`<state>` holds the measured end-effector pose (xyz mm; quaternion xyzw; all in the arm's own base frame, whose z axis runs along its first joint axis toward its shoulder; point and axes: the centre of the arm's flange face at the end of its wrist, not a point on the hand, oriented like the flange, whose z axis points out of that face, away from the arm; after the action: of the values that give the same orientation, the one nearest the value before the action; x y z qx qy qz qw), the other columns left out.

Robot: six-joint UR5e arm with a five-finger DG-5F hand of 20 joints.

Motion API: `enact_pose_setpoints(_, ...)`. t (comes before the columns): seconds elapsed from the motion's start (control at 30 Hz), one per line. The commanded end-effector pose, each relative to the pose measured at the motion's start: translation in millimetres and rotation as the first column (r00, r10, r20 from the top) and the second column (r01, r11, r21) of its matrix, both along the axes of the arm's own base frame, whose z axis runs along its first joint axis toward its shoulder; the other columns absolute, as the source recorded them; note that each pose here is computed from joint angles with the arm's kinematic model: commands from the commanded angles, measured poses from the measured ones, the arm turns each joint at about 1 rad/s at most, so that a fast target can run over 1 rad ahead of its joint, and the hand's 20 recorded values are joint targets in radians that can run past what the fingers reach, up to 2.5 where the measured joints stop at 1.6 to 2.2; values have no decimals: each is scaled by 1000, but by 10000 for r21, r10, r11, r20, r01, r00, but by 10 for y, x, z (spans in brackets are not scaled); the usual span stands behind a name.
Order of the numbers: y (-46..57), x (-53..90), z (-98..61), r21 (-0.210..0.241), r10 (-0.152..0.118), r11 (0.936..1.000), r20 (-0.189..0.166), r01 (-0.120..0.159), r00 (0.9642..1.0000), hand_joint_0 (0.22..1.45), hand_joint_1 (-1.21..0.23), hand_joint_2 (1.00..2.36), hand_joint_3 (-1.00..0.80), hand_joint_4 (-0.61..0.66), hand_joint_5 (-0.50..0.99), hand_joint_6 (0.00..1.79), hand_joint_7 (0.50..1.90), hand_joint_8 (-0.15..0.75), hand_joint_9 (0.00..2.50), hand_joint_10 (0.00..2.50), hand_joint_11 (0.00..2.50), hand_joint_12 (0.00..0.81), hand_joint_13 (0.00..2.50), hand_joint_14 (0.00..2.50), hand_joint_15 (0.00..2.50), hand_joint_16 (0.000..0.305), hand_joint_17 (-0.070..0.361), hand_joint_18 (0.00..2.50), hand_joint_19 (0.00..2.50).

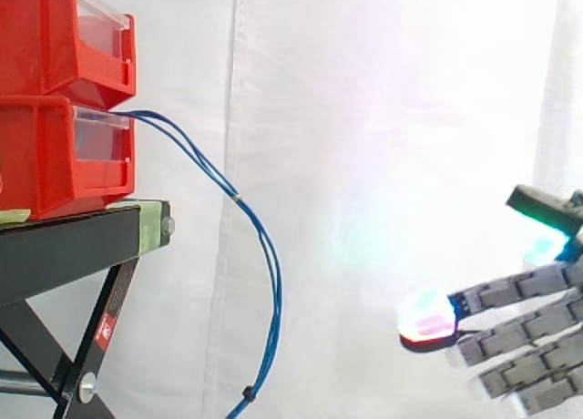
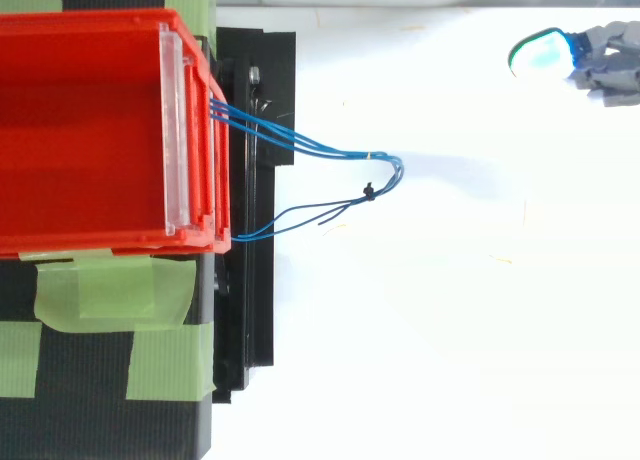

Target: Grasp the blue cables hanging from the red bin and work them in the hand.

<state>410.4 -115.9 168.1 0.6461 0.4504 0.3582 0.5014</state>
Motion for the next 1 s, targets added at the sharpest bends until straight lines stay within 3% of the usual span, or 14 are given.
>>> enact_pose_setpoints(0.0,111,570,-45,887,-331,9961,3448,25,9381,700,-585,1001,-944,127,-219,6,677,224,183,0,65,335,33,8,261,51,115,0,345)
enact_pose_setpoints(0.1,163,844,-131,934,-346,9956,3621,7,9315,701,-584,1002,-947,125,-216,6,681,224,184,2,65,335,35,8,261,51,115,0,344)
enact_pose_setpoints(0.13,177,959,-181,924,-343,9957,3579,11,9331,701,-584,1001,-949,126,-215,6,682,225,185,2,65,336,35,8,262,51,115,0,349)
enact_pose_setpoints(0.2,207,1123,-233,951,-322,9955,3588,-22,9328,700,-584,1001,-942,126,-213,7,684,226,186,0,74,336,37,8,258,51,115,0,353)
enact_pose_setpoints(0.3,262,1339,-216,1001,-225,9948,3780,-167,9255,700,-584,1001,-941,129,-208,6,692,226,193,1,83,335,38,9,265,51,115,0,349)
enact_pose_setpoints(0.33,276,1407,-159,988,-195,9949,3884,-205,9213,701,-583,1001,-948,130,-205,6,694,227,194,1,83,335,39,8,259,51,115,0,357)
enact_pose_setpoints(0.4,294,1485,-92,967,-149,9950,3960,-256,9182,701,-583,1001,-946,130,-201,7,696,228,198,2,96,335,40,8,265,51,115,0,357)
enact_pose_setpoints(0.43,325,1534,-55,887,-38,9955,3847,-329,9231,700,-583,1002,-941,131,-198,6,701,231,204,3,107,337,44,8,270,51,116,0,356)
enact_pose_setpoints(0.5,358,1613,12,687,151,9967,3699,-435,9290,701,-583,1002,-946,131,-195,6,703,233,210,3,116,339,55,8,277,51,116,0,362)
enact_pose_setpoints(0.57,407,1681,72,484,366,9971,3615,-580,9317,701,-583,1001,-947,133,-191,7,709,235,226,4,142,340,60,10,284,51,115,0,369)
enact_pose_setpoints(0.63,430,1717,106,391,405,9975,3626,-586,9311,702,-583,1001,-948,135,-187,7,714,239,242,4,161,340,73,9,298,51,116,0,384)
enact_pose_setpoints(0.77,531,1729,105,122,665,9971,3501,-756,9343,700,-582,1002,-943,135,-186,7,713,245,256,4,180,343,86,9,305,52,116,0,399)
enact_pose_setpoints(0.87,593,1734,104,92,775,9963,3478,-860,9344,701,-582,1001,-943,138,-182,7,716,249,268,5,196,345,105,10,316,52,116,0,405)
enact_pose_setpoints(0.97,634,1719,75,69,860,9956,3306,-935,9398,701,-581,1001,-946,137,-178,8,721,254,282,5,216,347,115,10,321,52,117,0,412)
